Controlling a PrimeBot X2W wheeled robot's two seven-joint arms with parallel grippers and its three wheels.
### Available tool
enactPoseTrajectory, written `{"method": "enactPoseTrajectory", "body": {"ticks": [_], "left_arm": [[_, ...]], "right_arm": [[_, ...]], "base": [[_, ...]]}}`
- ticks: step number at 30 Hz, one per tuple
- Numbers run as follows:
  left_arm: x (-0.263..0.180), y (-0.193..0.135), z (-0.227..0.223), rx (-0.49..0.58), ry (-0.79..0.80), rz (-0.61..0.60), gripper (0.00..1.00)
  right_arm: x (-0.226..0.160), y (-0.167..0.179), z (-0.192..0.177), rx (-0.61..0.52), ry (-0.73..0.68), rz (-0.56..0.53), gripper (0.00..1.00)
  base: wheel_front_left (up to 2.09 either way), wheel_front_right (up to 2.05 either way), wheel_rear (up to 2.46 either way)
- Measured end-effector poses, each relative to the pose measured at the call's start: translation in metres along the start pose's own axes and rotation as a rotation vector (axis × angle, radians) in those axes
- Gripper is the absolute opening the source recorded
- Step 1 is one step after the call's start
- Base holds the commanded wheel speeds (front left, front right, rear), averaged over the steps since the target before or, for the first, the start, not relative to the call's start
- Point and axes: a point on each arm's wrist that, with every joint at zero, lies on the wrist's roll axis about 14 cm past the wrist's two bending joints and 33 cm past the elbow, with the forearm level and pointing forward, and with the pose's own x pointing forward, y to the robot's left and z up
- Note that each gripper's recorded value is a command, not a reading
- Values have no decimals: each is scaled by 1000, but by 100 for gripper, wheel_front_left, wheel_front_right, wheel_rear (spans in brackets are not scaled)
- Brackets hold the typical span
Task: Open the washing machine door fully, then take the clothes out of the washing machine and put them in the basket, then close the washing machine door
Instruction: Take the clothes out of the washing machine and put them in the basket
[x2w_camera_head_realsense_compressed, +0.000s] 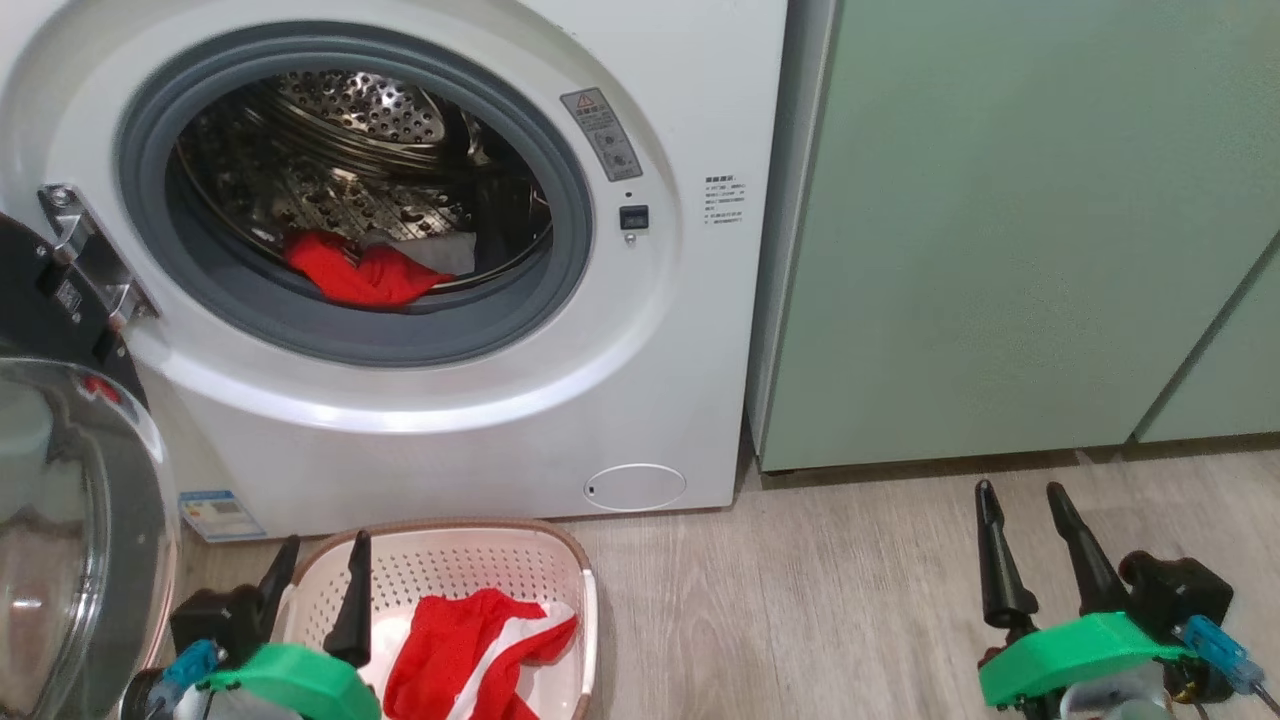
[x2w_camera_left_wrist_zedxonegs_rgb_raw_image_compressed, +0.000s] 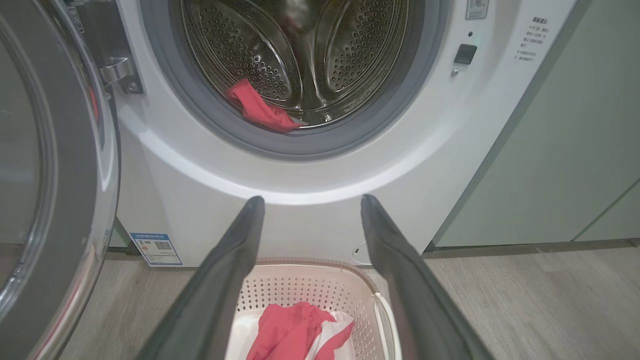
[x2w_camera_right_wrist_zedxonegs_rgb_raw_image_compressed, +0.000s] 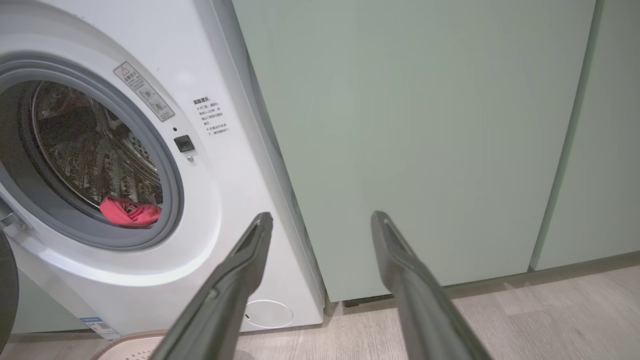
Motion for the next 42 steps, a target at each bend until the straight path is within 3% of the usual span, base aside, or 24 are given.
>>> {"method": "enactPoseTrajectory", "body": {"ticks": [13,20,31,42], "left_arm": [[0,0,-2,9,6,5,100],[21,-17,-11,35,54,-44,100],[111,-49,0,226,242,-86,100],[229,-48,32,407,320,-45,100]], "right_arm": [[2,4,-4,-9,12,13,100],[1,2,-15,-7,48,6,100],[3,-8,-43,0,141,-29,100],[56,-18,-52,-18,157,-39,100]], "base": [[0,0,0],[0,0,0],[0,0,0],[0,0,0]]}}
